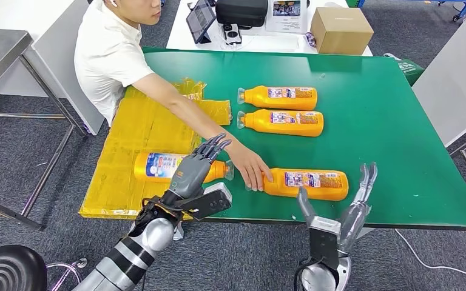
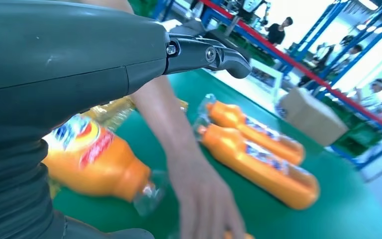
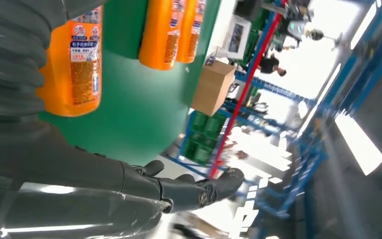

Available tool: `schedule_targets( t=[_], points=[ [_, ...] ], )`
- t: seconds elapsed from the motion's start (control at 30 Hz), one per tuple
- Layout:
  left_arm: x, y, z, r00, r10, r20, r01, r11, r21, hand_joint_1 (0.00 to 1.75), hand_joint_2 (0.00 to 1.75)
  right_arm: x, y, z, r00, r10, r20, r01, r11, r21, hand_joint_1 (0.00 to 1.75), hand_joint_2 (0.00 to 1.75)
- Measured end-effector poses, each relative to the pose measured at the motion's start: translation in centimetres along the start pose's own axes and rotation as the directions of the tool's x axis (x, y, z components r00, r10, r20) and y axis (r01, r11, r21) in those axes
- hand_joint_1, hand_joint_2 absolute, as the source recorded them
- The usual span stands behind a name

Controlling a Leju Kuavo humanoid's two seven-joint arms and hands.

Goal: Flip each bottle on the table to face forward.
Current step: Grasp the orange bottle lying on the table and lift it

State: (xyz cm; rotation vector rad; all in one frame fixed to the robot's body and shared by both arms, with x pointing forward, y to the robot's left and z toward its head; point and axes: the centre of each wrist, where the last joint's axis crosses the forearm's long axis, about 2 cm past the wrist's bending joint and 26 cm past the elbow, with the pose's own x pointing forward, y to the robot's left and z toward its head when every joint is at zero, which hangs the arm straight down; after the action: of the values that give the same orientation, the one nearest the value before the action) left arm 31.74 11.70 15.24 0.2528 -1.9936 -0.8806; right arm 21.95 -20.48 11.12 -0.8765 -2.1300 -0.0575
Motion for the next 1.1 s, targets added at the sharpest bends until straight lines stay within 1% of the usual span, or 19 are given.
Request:
schedule_targets(
  t=[0.1,0.2,0.23,0.3,0.4,0.47,0.57,0.7,0.87,1.1],
  points=[
    [0.6,-0.4,0.8,0.996,0.089,0.033,-0.089,0.996,0.020,0.00,1.75,-1.2,-0.3,0.6,0.987,0.126,0.098,-0.138,0.983,0.119,0.00,1.75],
    [1.1,-0.9,1.7,0.984,0.171,0.052,-0.173,0.984,0.038,0.00,1.75,-3.2,-1.1,0.6,0.935,0.276,0.220,-0.324,0.921,0.219,0.00,1.75],
    [1.2,-1.1,1.9,0.980,0.190,0.056,-0.193,0.980,0.040,0.00,1.75,-4.0,-1.4,0.6,0.917,0.314,0.246,-0.372,0.897,0.239,0.00,1.75],
    [1.5,-1.5,2.4,0.975,0.215,0.060,-0.218,0.975,0.041,0.00,1.75,-5.4,-2.2,0.5,0.893,0.365,0.262,-0.430,0.863,0.264,0.00,1.75],
    [1.7,-1.8,2.8,0.970,0.235,0.062,-0.237,0.971,0.040,0.00,1.75,-6.7,-2.9,0.5,0.870,0.413,0.270,-0.482,0.828,0.286,0.00,1.75],
    [1.9,-1.9,2.9,0.967,0.246,0.064,-0.249,0.968,0.038,0.00,1.75,-7.5,-3.2,0.4,0.846,0.449,0.287,-0.525,0.792,0.311,0.00,1.75],
    [2.1,-2.2,3.1,0.962,0.262,0.071,-0.264,0.964,0.026,0.00,1.75,-8.9,-3.6,0.4,0.826,0.489,0.279,-0.562,0.749,0.351,0.00,1.75],
    [2.5,-2.6,3.3,0.957,0.280,0.081,-0.282,0.959,0.015,0.00,1.75,-10.7,-3.9,0.5,0.817,0.523,0.241,-0.575,0.711,0.405,0.00,1.75],
    [2.7,-2.7,3.4,0.953,0.290,0.088,-0.292,0.956,0.009,0.00,1.75,-11.7,-4.0,0.7,0.809,0.541,0.231,-0.582,0.680,0.445,0.00,1.75],
    [2.9,-2.9,3.3,0.947,0.308,0.091,-0.309,0.951,0.001,0.00,1.75,-13.1,-3.5,0.4,0.810,0.551,0.199,-0.568,0.654,0.501,0.00,1.75]
  ],
)
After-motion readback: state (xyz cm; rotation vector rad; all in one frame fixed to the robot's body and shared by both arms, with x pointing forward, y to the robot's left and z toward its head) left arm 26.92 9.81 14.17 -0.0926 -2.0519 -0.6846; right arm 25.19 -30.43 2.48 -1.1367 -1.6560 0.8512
